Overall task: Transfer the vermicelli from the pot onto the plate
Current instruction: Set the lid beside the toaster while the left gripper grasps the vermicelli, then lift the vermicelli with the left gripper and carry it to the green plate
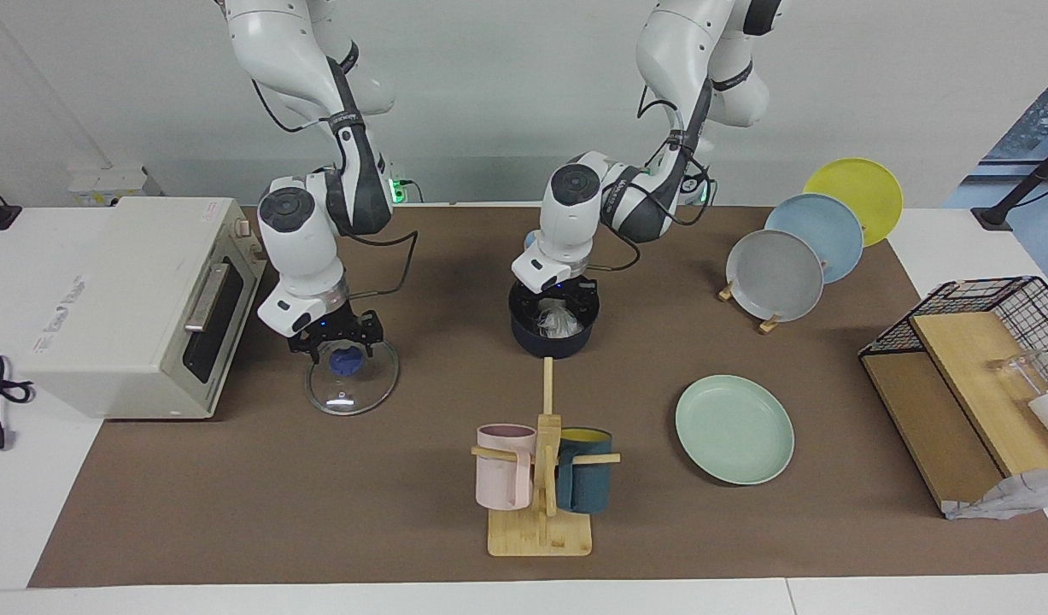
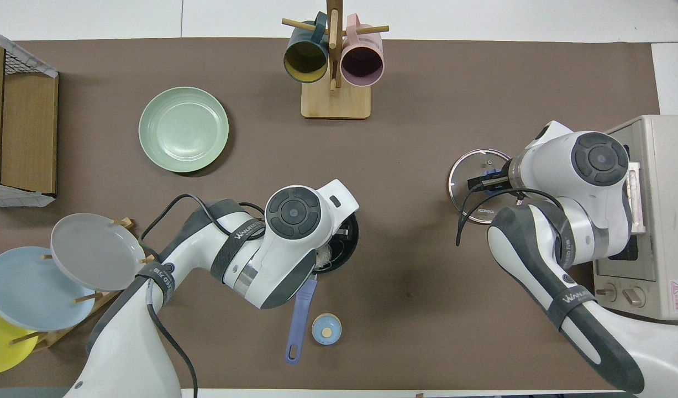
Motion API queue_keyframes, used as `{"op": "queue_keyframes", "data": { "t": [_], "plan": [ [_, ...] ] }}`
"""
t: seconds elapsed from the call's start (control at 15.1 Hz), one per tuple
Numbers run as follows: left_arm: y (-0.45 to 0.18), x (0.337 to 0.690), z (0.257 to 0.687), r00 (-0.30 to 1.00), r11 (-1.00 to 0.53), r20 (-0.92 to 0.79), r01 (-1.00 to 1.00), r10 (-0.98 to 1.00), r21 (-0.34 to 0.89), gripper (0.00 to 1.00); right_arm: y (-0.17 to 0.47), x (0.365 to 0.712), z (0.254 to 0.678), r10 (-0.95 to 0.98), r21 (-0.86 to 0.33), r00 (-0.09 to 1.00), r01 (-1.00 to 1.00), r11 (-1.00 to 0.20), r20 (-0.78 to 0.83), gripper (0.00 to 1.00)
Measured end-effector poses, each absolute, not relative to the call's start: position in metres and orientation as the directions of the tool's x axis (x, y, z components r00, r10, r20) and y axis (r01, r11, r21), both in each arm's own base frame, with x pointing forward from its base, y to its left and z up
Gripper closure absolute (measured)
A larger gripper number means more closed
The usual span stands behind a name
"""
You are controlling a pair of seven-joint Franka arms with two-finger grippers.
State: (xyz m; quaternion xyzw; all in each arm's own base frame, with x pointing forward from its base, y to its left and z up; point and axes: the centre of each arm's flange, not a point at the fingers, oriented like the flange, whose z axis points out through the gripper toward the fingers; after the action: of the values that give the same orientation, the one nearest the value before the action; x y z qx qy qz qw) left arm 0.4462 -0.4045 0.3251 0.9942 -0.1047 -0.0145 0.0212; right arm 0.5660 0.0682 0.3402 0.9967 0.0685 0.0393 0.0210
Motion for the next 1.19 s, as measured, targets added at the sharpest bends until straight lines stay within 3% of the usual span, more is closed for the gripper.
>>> {"op": "queue_keyframes", "data": {
  "t": [0.2, 0.33, 0.53, 0.6, 0.86, 1.19],
  "plan": [
    [-0.405, 0.446, 0.325, 0.978, -0.977, -0.024, -0.207, -0.209, 0.045, 0.12, 0.067, 0.576, 0.367, 0.129, 0.057, 0.991, 0.127, -0.99, 0.027, 0.0],
    [-0.404, 0.447, 0.325, 0.978, -0.977, -0.024, -0.207, -0.208, 0.045, 0.4, 0.066, 0.585, 0.409, 0.117, 0.068, 0.993, 0.118, -0.991, -0.014, 0.0],
    [-0.404, 0.448, 0.326, 0.978, -0.978, -0.022, -0.206, -0.207, 0.046, 0.72, 0.062, 0.594, 0.484, 0.093, 0.079, 0.995, 0.096, -0.992, -0.044, 0.0],
    [-0.404, 0.449, 0.327, 0.978, -0.978, -0.019, -0.205, -0.206, 0.047, 0.79, 0.059, 0.594, 0.507, 0.083, 0.082, 0.995, 0.087, -0.993, -0.058, 0.0],
    [-0.401, 0.457, 0.367, 0.979, -0.979, -0.041, -0.2, -0.201, 0.031, 0.8, 0.049, 0.582, 0.564, 0.054, 0.092, 0.995, 0.061, -0.994, -0.083, 0.0],
    [-0.367, 0.473, 0.483, 0.979, -0.982, -0.079, -0.189, -0.189, 0.003, 0.81, 0.041, 0.549, 0.607, 0.027, 0.107, 0.995, 0.038, -0.994, -0.096, 0.0]
  ]
}}
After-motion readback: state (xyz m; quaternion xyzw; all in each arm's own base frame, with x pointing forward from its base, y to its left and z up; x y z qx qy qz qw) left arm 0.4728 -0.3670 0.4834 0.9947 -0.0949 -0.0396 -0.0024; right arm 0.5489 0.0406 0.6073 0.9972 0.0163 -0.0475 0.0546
